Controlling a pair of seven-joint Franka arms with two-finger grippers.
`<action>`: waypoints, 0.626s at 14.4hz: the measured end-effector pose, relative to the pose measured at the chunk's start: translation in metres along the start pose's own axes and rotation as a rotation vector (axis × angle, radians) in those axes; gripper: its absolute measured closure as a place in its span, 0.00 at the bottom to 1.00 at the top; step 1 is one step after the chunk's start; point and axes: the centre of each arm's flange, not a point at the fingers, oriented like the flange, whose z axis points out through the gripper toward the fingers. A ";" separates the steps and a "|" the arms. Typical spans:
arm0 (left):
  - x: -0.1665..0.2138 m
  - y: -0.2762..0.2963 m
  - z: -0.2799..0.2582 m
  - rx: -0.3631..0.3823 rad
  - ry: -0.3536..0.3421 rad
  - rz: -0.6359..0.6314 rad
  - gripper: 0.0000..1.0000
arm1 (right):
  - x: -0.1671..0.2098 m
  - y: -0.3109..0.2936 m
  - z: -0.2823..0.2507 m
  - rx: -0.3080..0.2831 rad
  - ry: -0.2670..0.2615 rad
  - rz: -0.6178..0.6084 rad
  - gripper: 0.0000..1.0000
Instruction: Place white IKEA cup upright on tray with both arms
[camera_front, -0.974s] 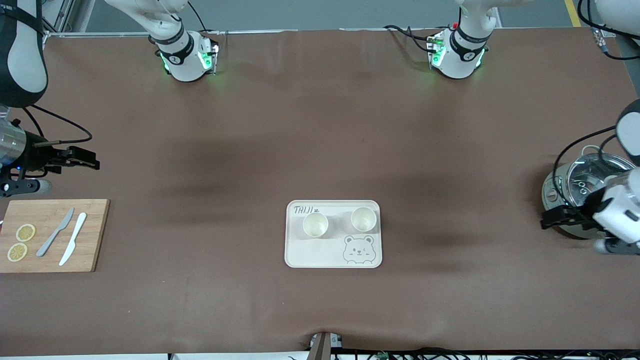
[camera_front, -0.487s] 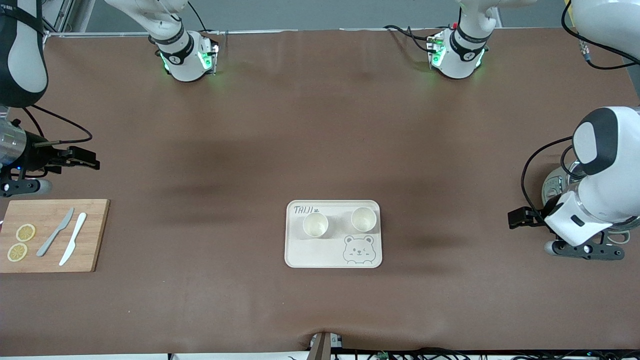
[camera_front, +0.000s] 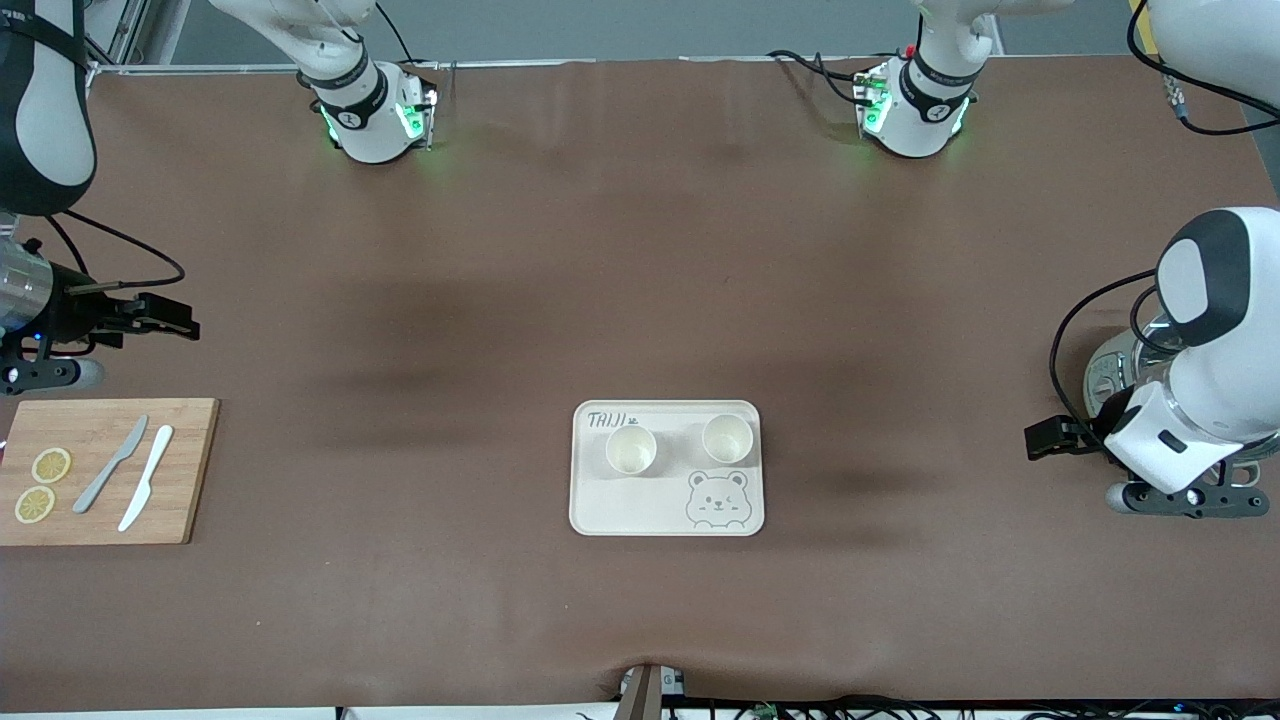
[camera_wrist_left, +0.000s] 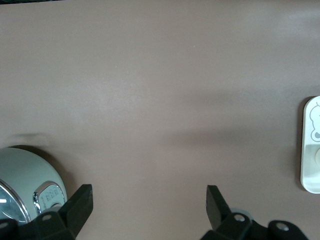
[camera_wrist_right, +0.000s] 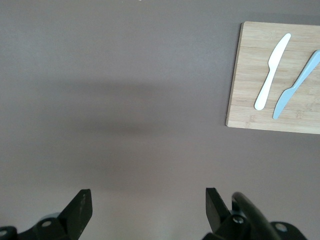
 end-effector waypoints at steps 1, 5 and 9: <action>0.000 0.001 0.000 0.000 0.000 -0.005 0.00 | 0.000 0.000 -0.003 -0.001 0.005 0.000 0.00; 0.000 0.005 -0.001 0.001 0.002 -0.003 0.00 | -0.025 -0.007 -0.049 -0.013 0.048 -0.001 0.00; 0.000 0.007 -0.002 0.010 0.003 -0.008 0.00 | -0.067 -0.018 -0.097 -0.005 0.078 0.005 0.00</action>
